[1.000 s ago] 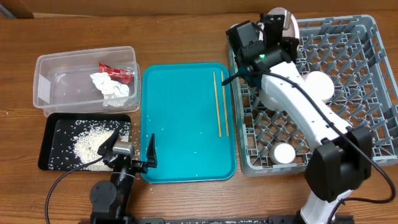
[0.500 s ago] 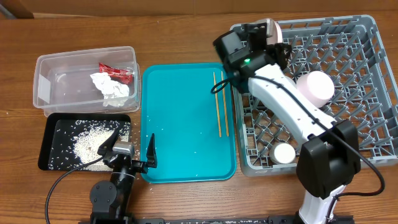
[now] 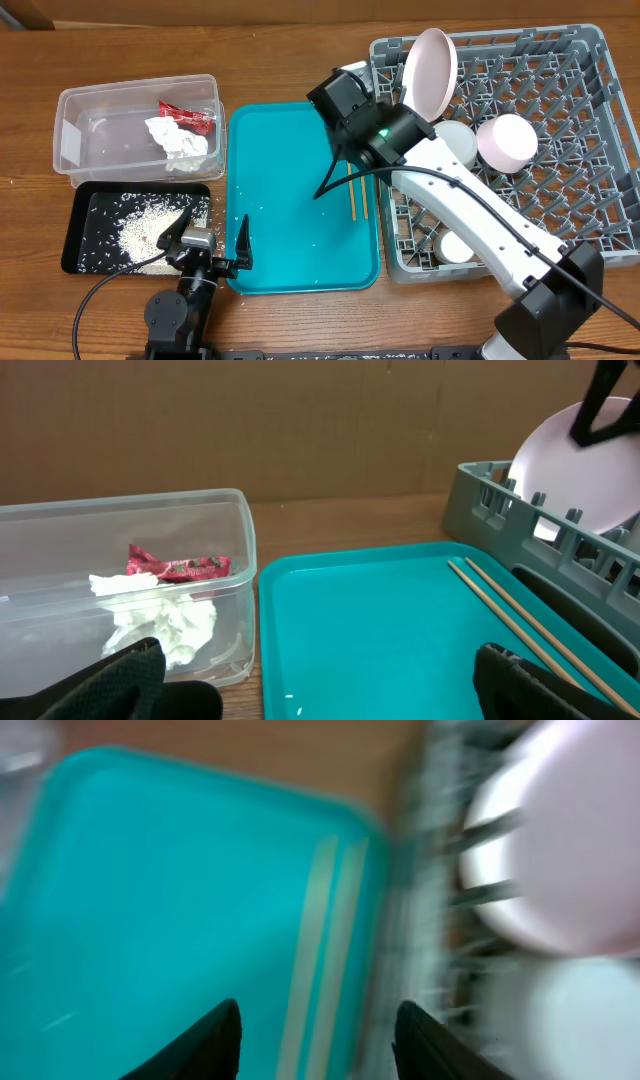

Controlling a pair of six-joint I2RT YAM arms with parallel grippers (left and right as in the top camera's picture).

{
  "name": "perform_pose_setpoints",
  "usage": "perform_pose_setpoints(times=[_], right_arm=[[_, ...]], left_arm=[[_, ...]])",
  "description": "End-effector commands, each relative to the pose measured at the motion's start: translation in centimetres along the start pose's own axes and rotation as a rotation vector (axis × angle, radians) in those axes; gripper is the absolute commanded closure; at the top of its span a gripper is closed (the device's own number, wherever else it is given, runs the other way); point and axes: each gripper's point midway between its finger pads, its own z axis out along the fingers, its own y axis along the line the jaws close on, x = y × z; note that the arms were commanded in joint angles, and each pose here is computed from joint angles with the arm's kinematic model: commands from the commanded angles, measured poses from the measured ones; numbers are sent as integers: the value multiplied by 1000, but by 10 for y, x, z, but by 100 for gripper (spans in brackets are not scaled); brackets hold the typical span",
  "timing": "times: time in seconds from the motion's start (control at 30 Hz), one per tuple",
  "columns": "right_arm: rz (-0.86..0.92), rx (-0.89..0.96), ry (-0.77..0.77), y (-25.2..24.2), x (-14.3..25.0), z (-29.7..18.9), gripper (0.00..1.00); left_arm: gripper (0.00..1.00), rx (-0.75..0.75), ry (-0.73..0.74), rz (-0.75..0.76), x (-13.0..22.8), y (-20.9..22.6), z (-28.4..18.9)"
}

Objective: Sort waste into correct bins and load items into the dishwasher
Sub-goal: 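Reach the right gripper down to the wooden chopsticks on the teal tray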

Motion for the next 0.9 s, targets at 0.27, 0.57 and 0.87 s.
perform_pose_setpoints(times=[0.27, 0.57, 0.87], right_arm=[[-5, -143, 327, 29, 83, 93, 49], [0, -37, 439, 6, 115, 145, 52], [9, -119, 502, 23, 129, 146, 78]], left_arm=[[0, 0, -2, -14, 0, 0, 0], [0, 0, -2, -14, 0, 0, 0], [0, 0, -2, -14, 0, 0, 0]])
